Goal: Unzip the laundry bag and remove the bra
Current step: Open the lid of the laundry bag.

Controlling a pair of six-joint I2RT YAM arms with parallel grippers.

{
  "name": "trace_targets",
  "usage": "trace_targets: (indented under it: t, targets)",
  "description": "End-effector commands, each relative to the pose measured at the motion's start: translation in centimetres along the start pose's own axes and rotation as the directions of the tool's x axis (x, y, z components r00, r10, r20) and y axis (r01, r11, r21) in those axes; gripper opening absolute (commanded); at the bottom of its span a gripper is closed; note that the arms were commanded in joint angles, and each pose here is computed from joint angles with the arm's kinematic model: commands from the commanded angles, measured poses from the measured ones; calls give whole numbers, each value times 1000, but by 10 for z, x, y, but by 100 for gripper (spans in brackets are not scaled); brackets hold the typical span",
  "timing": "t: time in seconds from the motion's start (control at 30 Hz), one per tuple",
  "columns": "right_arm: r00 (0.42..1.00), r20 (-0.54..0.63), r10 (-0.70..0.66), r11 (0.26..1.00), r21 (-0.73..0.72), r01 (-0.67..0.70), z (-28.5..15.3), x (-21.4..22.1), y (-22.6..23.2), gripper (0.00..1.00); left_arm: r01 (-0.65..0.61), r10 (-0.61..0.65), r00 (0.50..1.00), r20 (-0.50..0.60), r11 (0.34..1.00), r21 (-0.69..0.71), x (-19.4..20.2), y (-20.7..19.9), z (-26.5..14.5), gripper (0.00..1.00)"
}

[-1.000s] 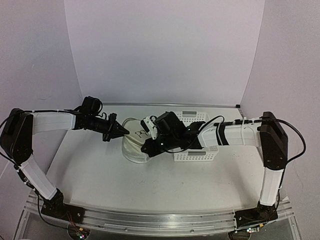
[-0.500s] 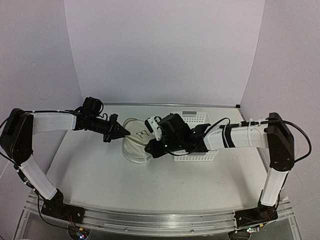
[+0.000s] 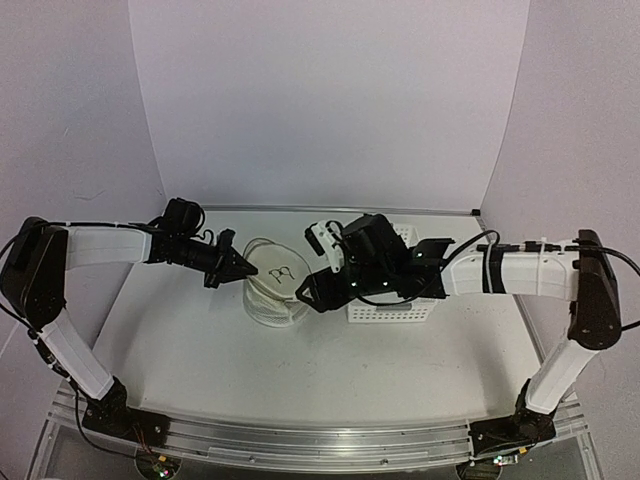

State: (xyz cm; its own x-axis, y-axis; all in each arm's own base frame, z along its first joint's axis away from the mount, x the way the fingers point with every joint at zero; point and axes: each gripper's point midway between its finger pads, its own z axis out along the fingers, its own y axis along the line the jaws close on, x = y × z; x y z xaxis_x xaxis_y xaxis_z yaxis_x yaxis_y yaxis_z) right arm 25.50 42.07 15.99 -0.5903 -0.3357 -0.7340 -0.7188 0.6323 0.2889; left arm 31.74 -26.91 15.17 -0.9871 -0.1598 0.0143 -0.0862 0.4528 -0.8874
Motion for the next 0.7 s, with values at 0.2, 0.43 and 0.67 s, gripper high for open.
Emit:
trace_targets:
  t: [0.2,0.43,0.67]
  targets:
    - [994,63,-88,981,177,76,-49,-29,-37,87,-162,165,985,-50,985,61,14,-4,-2,2]
    - [995,47,-89,982,169,80,-55,-41,-55,95,-238,244,968,-68,968,78,26,-1,-5,20]
    - [997,41,-62,993,100,58,-48,-63,-63,98,-325,328,944,-38,943,66,23,-12,-14,47]
